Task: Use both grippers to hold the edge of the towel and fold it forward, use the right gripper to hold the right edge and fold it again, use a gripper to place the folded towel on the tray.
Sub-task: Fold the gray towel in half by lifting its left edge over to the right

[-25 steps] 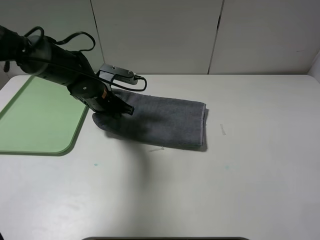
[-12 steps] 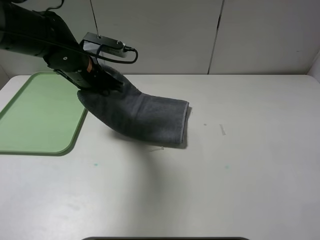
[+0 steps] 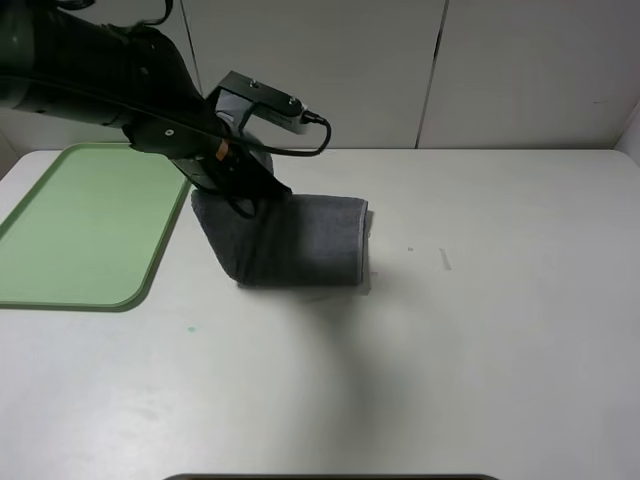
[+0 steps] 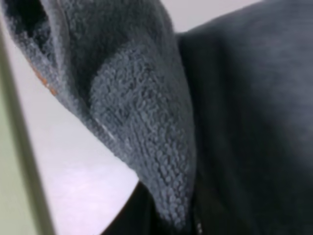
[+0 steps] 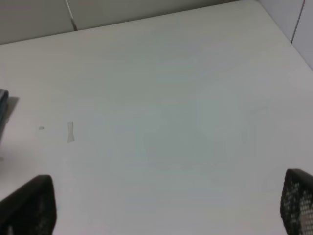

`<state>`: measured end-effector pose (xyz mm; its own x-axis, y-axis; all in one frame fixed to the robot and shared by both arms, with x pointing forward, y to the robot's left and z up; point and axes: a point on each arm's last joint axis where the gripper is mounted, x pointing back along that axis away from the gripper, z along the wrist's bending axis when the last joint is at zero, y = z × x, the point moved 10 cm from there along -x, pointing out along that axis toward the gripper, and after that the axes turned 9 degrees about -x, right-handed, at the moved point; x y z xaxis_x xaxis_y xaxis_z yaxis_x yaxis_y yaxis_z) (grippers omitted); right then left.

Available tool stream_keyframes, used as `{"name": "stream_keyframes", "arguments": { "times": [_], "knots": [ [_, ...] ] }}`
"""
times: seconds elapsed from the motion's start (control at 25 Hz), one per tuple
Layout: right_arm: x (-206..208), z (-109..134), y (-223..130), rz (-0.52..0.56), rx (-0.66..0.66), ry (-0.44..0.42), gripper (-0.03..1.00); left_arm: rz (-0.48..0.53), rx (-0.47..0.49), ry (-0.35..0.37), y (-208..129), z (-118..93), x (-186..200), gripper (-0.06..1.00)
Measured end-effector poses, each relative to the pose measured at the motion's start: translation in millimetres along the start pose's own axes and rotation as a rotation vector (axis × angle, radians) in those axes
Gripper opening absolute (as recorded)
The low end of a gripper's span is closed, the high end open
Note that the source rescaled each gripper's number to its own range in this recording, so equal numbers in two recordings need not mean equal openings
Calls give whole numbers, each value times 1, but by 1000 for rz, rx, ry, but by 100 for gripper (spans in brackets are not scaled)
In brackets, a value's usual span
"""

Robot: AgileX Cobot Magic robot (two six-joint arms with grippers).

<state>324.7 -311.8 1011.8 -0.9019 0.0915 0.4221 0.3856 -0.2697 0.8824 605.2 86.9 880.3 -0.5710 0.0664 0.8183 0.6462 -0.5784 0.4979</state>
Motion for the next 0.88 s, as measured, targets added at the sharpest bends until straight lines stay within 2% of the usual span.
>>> {"name": "stream_keyframes", "arguments": {
  "times": [0.24, 0.52, 0.88],
  "knots": [
    [0, 0, 0, 0, 0, 0, 100, -49, -65, -71, 9, -40, 2, 7],
    [0, 0, 0, 0, 0, 0, 100, -189, -73, -192, 32, -71, -5, 7],
    [0, 0, 0, 0, 0, 0, 100, -178, -83, -220, 27, -83, -24, 7]
  ]
}}
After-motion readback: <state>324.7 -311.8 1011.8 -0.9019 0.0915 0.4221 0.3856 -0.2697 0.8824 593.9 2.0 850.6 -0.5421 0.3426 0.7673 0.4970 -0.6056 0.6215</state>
